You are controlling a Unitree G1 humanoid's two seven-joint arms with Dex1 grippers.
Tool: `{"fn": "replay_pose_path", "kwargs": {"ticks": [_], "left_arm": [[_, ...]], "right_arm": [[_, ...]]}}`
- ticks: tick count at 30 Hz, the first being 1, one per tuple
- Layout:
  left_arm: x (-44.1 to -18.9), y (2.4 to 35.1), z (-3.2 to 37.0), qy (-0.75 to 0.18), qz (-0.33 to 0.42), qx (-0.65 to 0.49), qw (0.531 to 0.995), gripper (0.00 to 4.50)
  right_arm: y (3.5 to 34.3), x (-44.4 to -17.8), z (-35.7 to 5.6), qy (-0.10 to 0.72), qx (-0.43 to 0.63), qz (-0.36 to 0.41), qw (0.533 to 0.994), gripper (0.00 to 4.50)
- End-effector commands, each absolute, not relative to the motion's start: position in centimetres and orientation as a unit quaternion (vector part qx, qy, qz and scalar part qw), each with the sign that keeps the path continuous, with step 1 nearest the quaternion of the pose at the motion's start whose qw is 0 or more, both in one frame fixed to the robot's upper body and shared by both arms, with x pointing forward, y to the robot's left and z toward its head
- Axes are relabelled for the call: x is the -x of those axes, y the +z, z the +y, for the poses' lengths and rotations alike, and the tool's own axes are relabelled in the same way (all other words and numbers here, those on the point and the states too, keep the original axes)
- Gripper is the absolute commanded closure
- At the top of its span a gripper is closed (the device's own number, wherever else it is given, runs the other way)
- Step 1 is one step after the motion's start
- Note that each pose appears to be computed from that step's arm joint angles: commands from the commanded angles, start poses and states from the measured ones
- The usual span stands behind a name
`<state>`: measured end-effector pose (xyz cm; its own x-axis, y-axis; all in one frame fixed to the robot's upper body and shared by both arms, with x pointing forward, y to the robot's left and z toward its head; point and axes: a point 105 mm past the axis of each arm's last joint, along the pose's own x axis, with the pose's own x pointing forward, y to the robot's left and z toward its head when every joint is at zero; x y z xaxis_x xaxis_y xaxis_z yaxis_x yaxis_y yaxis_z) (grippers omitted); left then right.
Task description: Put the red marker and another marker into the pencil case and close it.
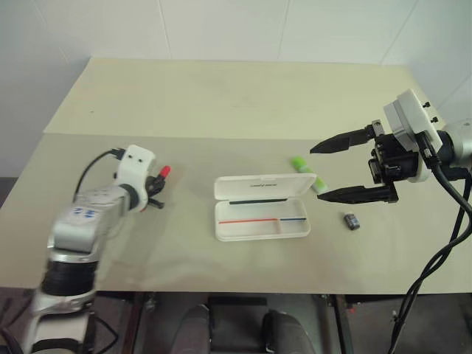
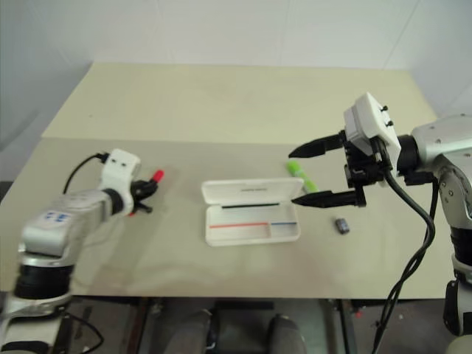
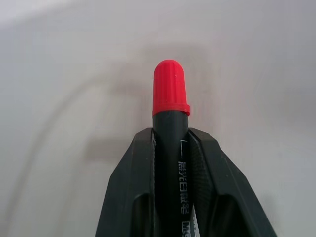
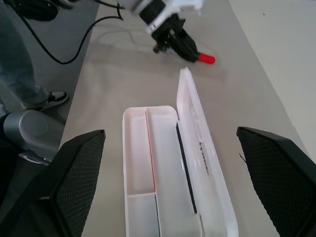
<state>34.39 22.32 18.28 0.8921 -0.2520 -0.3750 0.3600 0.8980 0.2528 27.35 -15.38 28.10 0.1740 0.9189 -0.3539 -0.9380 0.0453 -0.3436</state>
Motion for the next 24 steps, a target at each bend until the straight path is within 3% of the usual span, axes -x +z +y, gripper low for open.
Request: {"fn": "replay_pose_path", "kwargs": {"ticks": [1,7,10,17,24], "left_arm": [[-31.6,23.5,19.7,-0.292,0.079,-0.194,0.933,3.9],[-25.4,27.5,16.8,-0.486,0.032,-0.277,0.828,3.9],[-23.5,28.0,15.5,-0.552,0.026,-0.291,0.781,3.9],[-23.2,22.4,10.4,-0.632,0.077,-0.274,0.721,3.9],[-26.6,20.5,5.5,-0.604,0.052,-0.313,0.731,3.9]], "right_arm": [[29.4,-26.9,-15.7,0.629,0.269,0.0,0.729,0.0],[29.5,-27.0,-15.9,0.619,0.272,0.004,0.737,0.0],[29.7,-26.9,-16.0,0.617,0.273,0.003,0.738,0.0],[29.7,-26.9,-15.9,0.618,0.273,0.003,0.737,0.0],[29.6,-26.6,-16.2,0.617,0.275,0.008,0.737,0.0]]}}
